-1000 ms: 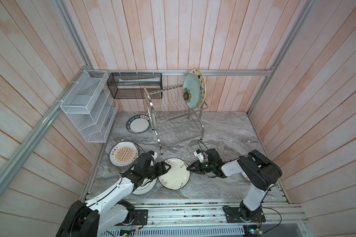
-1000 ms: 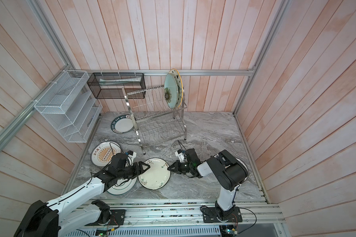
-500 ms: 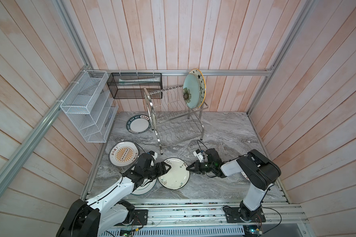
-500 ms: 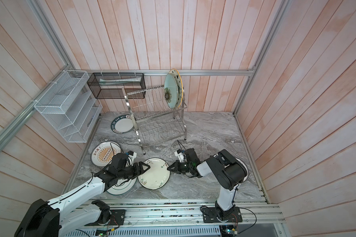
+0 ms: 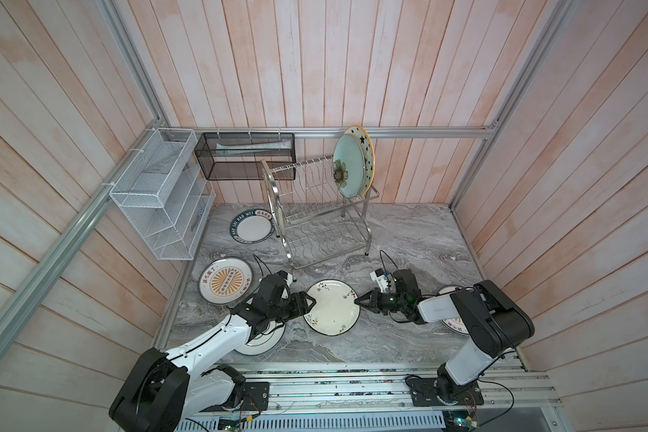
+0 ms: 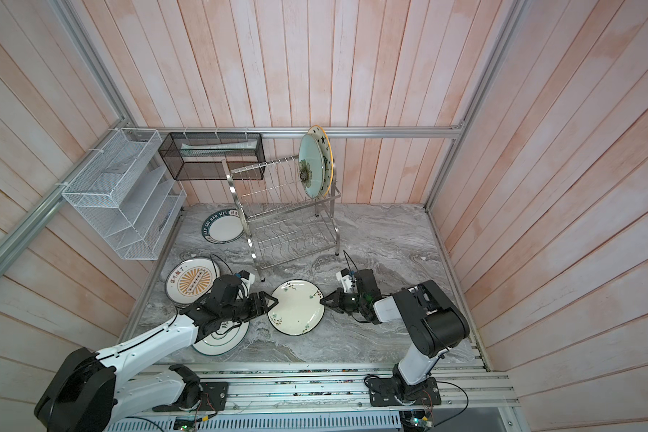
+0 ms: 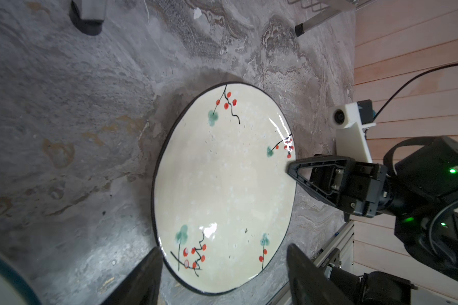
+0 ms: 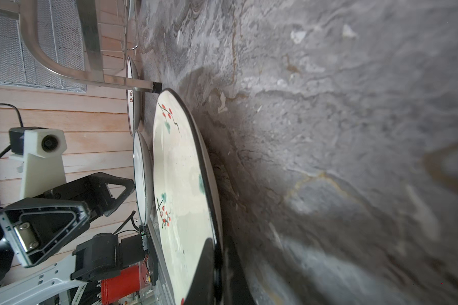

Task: Load plates into a dish rack
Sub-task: Pick up the plate from the center of the table, then place the plate on the dish rack.

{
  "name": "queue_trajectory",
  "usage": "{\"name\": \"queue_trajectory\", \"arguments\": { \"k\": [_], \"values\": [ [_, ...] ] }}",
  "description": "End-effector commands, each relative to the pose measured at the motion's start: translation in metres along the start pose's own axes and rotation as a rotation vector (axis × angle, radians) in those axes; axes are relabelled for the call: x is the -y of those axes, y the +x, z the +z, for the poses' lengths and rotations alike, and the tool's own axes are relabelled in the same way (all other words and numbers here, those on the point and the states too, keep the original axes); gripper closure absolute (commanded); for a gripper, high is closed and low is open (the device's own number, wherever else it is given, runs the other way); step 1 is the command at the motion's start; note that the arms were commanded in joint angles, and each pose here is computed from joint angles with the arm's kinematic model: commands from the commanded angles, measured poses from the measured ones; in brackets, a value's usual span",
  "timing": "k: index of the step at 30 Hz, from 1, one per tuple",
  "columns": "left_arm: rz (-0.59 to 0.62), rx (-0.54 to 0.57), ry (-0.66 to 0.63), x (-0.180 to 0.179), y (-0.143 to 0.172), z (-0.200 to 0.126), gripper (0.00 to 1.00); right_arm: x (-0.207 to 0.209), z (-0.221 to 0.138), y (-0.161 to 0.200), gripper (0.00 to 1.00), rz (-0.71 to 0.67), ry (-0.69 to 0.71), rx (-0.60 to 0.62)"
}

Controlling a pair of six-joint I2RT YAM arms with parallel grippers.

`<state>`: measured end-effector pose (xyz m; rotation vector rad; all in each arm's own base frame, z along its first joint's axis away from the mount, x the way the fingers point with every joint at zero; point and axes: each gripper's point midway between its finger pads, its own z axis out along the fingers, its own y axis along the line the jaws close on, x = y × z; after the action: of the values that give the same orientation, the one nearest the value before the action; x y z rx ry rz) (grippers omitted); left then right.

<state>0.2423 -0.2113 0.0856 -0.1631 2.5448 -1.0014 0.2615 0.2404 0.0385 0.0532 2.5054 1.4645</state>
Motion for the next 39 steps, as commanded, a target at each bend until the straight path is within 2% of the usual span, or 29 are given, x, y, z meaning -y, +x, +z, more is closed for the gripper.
{"name": "queue_trajectory", "arguments": {
  "k": [1,10,32,35,39],
  "values": [
    [0.018,0.029,0.010,0.010,-0.011,0.003,0.26,-0.013,-0.008,-0.001,1.00,-0.045,-0.060,0.005],
    [-0.016,0.055,0.040,0.013,-0.015,0.006,0.26,-0.025,-0.022,-0.005,1.00,-0.021,-0.174,0.034],
    [-0.036,0.021,0.055,0.009,-0.008,0.023,0.30,-0.051,-0.040,-0.016,1.00,-0.039,-0.278,0.068],
    [-0.038,0.023,0.060,0.010,-0.008,0.023,0.32,-0.056,-0.041,-0.018,1.00,-0.046,-0.295,0.071],
    [-0.037,0.028,0.085,0.016,-0.009,0.023,0.40,-0.059,-0.042,-0.017,1.00,-0.048,-0.309,0.069]
  ]
}}
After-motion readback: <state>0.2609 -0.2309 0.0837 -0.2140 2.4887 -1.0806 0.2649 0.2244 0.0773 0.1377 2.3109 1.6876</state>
